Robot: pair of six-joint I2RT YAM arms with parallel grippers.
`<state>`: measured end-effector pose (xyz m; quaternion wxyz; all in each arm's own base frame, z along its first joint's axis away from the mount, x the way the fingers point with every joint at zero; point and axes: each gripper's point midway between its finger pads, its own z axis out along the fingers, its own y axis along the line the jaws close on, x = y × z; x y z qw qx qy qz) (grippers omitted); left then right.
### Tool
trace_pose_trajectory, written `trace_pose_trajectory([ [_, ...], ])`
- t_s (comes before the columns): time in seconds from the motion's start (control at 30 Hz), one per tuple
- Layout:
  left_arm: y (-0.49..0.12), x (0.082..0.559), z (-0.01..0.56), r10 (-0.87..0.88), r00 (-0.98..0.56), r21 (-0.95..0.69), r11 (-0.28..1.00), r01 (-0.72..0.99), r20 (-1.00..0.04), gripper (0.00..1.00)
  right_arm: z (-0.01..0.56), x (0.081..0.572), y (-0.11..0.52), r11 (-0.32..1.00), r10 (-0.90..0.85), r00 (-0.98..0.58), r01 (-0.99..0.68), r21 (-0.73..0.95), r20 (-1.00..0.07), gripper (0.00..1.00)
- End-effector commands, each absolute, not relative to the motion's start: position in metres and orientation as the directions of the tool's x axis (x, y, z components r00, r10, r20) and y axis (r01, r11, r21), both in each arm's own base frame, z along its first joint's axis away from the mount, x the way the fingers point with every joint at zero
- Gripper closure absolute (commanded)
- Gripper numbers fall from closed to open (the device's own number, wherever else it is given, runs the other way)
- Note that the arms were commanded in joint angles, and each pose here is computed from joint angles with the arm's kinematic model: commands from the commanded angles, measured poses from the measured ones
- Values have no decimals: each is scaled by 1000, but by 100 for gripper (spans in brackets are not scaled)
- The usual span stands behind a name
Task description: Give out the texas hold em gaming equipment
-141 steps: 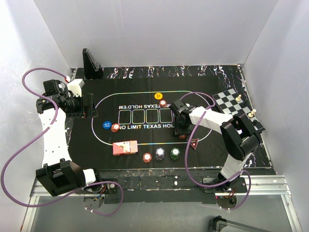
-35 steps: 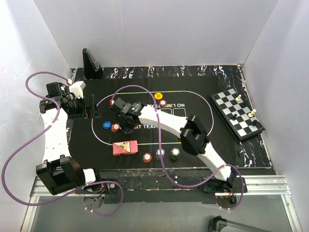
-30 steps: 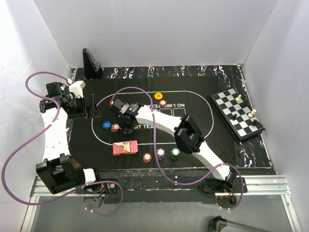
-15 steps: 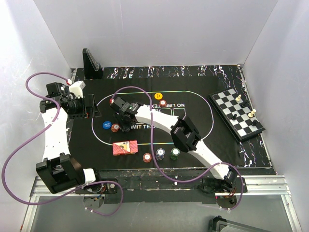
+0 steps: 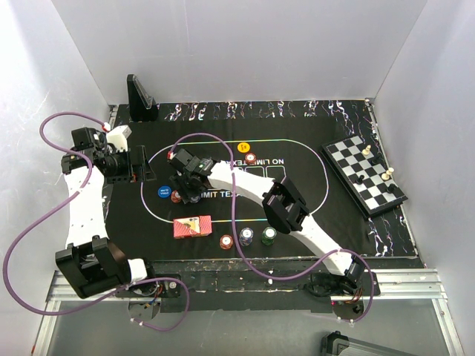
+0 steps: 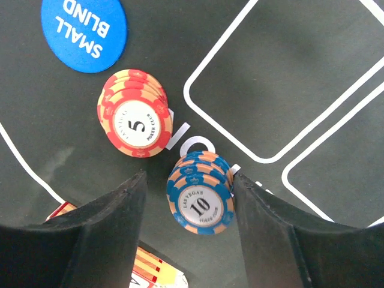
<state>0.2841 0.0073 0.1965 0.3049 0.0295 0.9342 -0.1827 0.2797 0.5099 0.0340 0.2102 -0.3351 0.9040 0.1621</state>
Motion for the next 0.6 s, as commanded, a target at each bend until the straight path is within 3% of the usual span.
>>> trace_pose_trajectory([
  [0.0, 7, 279, 205, -65, -789, -314, 934, 167, -611, 0, 67, 284, 510, 705, -515, -668, -687, 178, -537, 30],
  [0.33, 7, 274, 219, -69, -775, -299, 941, 159, -628, 0, 165, 288, 477, 710, -462, -601, -692, 134, -652, 25],
  [0.43, 6, 274, 221, -77, -773, -305, 940, 155, -630, 0, 175, 268, 450, 702, -482, -609, -698, 139, -630, 22],
  [0.57, 4, 275, 222, -83, -768, -313, 936, 158, -635, 0, 146, 227, 396, 704, -528, -653, -694, 150, -543, 18],
])
